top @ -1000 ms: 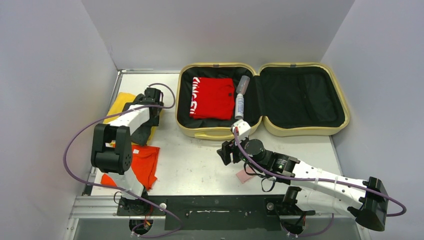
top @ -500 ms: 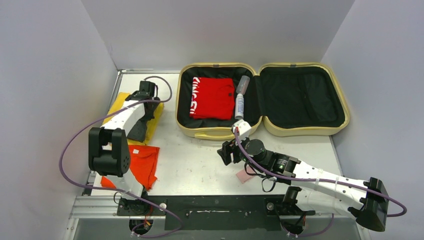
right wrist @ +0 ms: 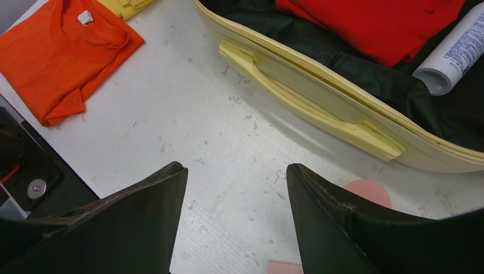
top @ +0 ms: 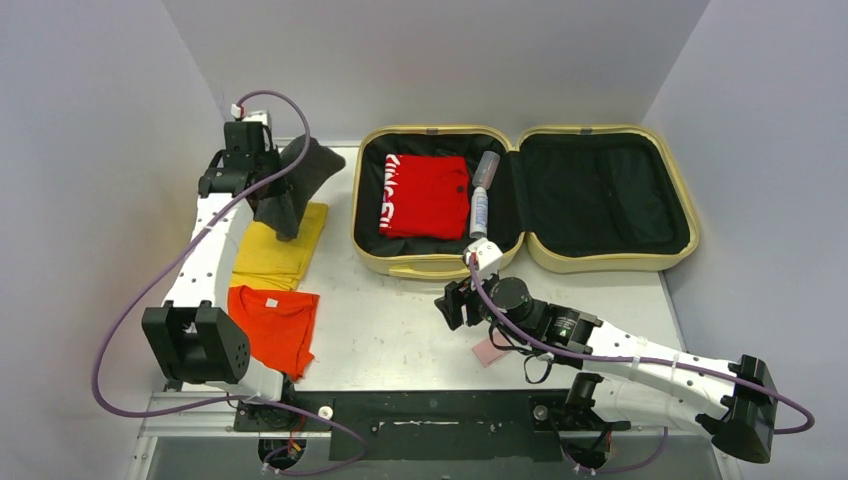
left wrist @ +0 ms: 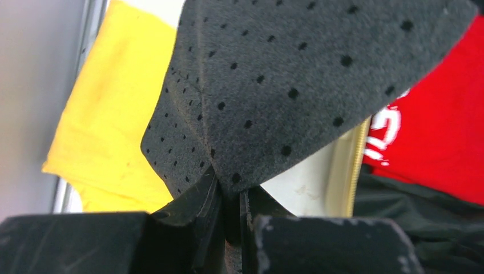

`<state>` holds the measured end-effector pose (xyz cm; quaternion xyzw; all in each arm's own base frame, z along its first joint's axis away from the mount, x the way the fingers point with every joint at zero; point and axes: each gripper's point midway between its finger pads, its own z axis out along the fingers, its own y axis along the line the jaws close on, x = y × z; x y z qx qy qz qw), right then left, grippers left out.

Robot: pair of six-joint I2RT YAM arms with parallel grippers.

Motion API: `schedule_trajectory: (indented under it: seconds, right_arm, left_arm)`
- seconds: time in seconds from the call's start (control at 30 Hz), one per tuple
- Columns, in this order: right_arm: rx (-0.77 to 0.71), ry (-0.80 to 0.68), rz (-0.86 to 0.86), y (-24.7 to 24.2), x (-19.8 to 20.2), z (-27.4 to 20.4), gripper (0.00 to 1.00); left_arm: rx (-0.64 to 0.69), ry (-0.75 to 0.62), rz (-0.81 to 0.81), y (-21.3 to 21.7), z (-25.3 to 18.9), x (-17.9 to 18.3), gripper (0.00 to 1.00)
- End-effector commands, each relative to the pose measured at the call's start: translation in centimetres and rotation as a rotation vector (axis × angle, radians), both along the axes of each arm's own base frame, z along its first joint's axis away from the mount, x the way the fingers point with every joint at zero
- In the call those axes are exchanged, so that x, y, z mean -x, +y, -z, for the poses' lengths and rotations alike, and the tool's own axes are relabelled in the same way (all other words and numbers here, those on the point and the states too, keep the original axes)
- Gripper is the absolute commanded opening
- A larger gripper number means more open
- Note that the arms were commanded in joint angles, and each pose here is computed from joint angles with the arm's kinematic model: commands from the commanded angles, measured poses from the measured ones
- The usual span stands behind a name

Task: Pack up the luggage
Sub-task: Pick up the clothes from the corner of the board, then place the clothes in the luggage.

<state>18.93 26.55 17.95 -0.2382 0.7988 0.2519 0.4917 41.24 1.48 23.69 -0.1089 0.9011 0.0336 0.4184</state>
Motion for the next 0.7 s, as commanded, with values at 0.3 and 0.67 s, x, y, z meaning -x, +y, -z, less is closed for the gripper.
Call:
schedule_trajectory:
  seconds: [0.3, 0.67]
  right_arm:
    - [-0.070, -0.064, 0.017, 0.0, -0.6, -4.2, 0.65]
    - [-0.450, 0.183, 0.106, 1.4, -7.0, -9.4, 0.72]
  left_arm:
    - [0.239, -0.381, 0.025, -3.3, -15.2, -1.2, 0.00]
    - [0.338, -0.321, 0.050, -8.5, -13.5, -2.9, 0.00]
